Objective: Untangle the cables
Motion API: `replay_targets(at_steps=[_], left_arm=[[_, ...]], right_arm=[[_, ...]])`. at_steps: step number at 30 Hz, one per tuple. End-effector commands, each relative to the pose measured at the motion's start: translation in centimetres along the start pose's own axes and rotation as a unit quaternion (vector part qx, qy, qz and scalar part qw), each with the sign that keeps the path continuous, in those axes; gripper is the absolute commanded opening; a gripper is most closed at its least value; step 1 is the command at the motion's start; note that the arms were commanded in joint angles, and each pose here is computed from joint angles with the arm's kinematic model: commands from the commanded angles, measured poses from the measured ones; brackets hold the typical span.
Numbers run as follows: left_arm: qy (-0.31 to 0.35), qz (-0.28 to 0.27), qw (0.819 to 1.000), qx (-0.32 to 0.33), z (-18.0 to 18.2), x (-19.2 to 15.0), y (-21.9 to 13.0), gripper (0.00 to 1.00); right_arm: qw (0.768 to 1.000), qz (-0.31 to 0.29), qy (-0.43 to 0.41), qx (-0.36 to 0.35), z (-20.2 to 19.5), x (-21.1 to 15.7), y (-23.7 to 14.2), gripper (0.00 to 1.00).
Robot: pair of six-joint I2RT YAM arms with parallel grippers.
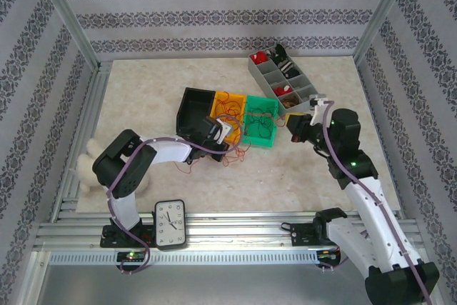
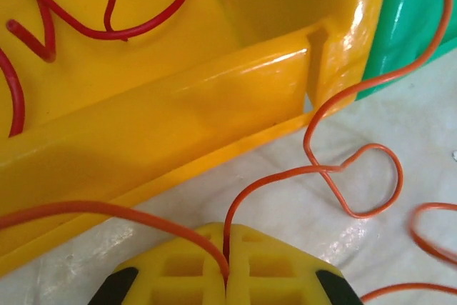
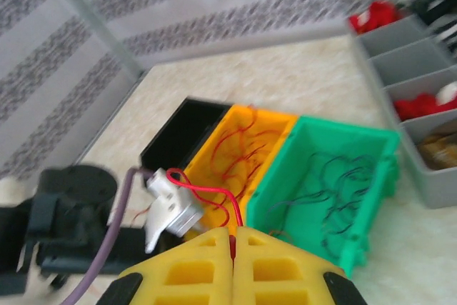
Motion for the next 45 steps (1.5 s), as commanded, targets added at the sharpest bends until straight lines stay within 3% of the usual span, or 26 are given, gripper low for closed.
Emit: replay_targets(at_steps=[1,8,14,18,25,26,27,30,32,38,45], left_arm=[[0.001,0.059,0.997,0.041,0.9,-3.4,-0.2,0.0],[-0.026,0.12,0.978,0.167,4.4,-8.0,-2.9,0.0],[-0.06,0.163,0.95,0.261,6.6,-10.3,-5.4,0.0],[-0.071,0.17,0.943,0.278,6.9,-10.2,-5.8,0.0],[-0.064,0.131,0.957,0.251,6.1,-8.2,-6.4,0.0],[-0.054,0.117,0.965,0.227,5.5,-7.6,-6.4,0.06],[-0.045,0.095,0.974,0.199,4.7,-6.7,-6.6,0.23],[-0.012,0.015,0.992,0.127,2.6,-4.1,-8.2,0.6],[0.016,-0.032,0.995,0.098,1.5,-2.6,-9.8,0.75],[0.102,-0.087,0.99,0.037,-1.2,1.4,-13.0,0.79],[0.148,-0.142,0.979,-0.019,-5.4,6.7,-11.3,0.79]], right_arm=[[0.992,-0.096,-0.003,-0.083,-1.1,4.3,-2.6,0.0],[0.955,-0.19,0.022,-0.226,-4.9,6.9,-6.5,0.0],[0.939,-0.21,0.04,-0.27,-6.4,6.8,-7.4,0.0],[0.944,-0.198,0.038,-0.26,-6.4,6.3,-6.9,0.0],[0.955,-0.186,0.028,-0.23,-5.6,6.0,-6.5,0.0],[0.958,-0.183,0.021,-0.221,-5.3,6.0,-6.4,0.0],[0.962,-0.178,0.013,-0.209,-4.9,6.0,-6.2,0.0],[0.972,-0.166,-0.004,-0.167,-3.6,6.0,-5.6,0.0],[0.977,-0.157,-0.007,-0.144,-3.0,6.0,-5.3,0.0],[0.984,-0.148,0.004,-0.099,-1.8,6.0,-4.6,0.0],[0.988,-0.148,0.024,-0.033,0.4,7.1,-4.2,0.0]])
Point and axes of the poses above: each hand's point on the last joint's axis, 136 mm out from that joint toward the fingers, its own y axis out along the fingers, its own z axis along the line the jaws close on, x = y × z, the point moved 3 cm from there along -y, back along the fingers, and after that the axes turned 4 degrees about y, right-handed, at the moved point
